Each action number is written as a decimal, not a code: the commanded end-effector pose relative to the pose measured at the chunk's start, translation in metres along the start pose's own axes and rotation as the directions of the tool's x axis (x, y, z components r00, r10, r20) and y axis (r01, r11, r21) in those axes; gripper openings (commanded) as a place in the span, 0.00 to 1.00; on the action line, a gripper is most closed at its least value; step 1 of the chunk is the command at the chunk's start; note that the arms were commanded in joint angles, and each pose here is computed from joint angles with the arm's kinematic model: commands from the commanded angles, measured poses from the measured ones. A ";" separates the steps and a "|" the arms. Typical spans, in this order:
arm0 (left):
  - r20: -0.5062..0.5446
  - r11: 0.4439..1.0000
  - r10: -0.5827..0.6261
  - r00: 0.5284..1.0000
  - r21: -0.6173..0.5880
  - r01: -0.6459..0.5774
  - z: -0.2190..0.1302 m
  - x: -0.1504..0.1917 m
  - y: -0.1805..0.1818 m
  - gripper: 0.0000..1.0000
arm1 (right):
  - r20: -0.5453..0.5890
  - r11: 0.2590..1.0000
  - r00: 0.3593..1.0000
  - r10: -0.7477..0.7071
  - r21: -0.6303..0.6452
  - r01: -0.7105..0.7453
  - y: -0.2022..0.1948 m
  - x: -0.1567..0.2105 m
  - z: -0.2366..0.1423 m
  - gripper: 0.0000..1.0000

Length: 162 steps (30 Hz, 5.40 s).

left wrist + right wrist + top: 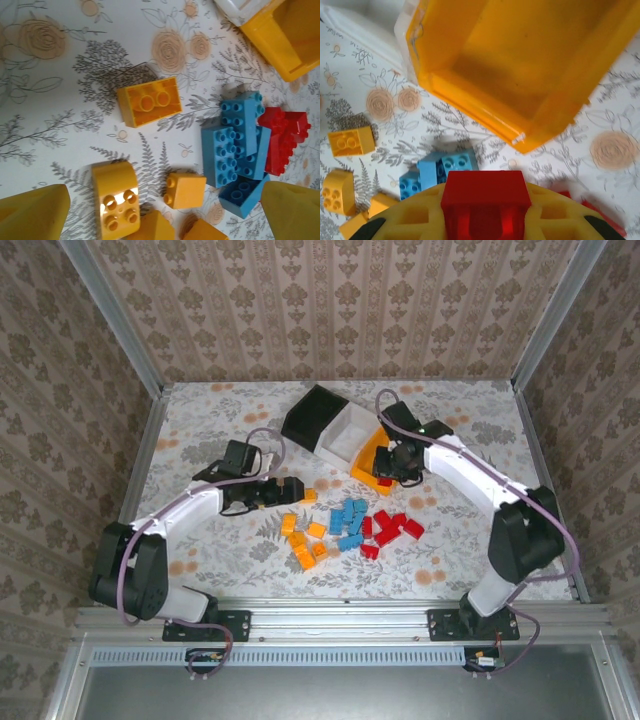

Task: Sort the legos into containers by color

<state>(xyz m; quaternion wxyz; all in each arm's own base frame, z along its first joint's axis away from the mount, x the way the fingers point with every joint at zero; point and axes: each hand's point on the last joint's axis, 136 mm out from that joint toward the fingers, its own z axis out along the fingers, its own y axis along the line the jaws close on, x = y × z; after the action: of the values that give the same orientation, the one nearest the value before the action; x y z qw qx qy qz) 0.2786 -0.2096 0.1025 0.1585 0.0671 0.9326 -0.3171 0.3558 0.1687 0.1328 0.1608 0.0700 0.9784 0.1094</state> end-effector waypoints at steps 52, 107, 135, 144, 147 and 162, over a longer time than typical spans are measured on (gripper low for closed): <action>0.013 0.992 0.097 0.995 0.084 -0.098 0.022 -0.013 -0.035 1.00 | -0.039 0.998 0.999 0.001 0.056 0.001 -0.069 0.030 -0.021 0.69; 0.039 0.977 0.153 0.988 0.143 -0.157 0.009 0.001 -0.032 1.00 | -0.056 0.974 0.993 0.099 0.211 -0.085 -0.122 0.135 0.022 0.65; 0.038 0.987 0.100 0.994 0.119 -0.104 0.005 -0.002 -0.018 1.00 | -0.129 0.969 0.991 0.016 0.248 0.017 -0.108 0.102 0.069 0.46; 0.027 0.988 0.087 0.996 0.123 -0.090 0.009 -0.001 -0.017 1.00 | -0.080 0.973 0.995 0.053 0.227 -0.034 -0.110 0.107 0.044 0.32; 0.026 0.987 0.081 0.996 0.134 -0.084 0.008 -0.002 -0.020 1.00 | -0.038 0.979 0.998 0.057 0.196 -0.049 -0.101 0.096 0.026 0.31; 0.025 0.989 0.099 0.995 0.110 -0.101 -0.006 0.007 -0.024 1.00 | 0.126 0.998 0.992 -0.020 0.059 0.013 -0.025 -0.038 -0.018 0.31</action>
<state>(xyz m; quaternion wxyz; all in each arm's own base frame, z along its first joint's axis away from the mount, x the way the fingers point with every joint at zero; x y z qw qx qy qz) 0.2763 -0.2294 0.1179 0.1890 0.1184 0.9020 -0.3698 0.3744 0.1353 0.1772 0.2609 0.0899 0.9566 0.0932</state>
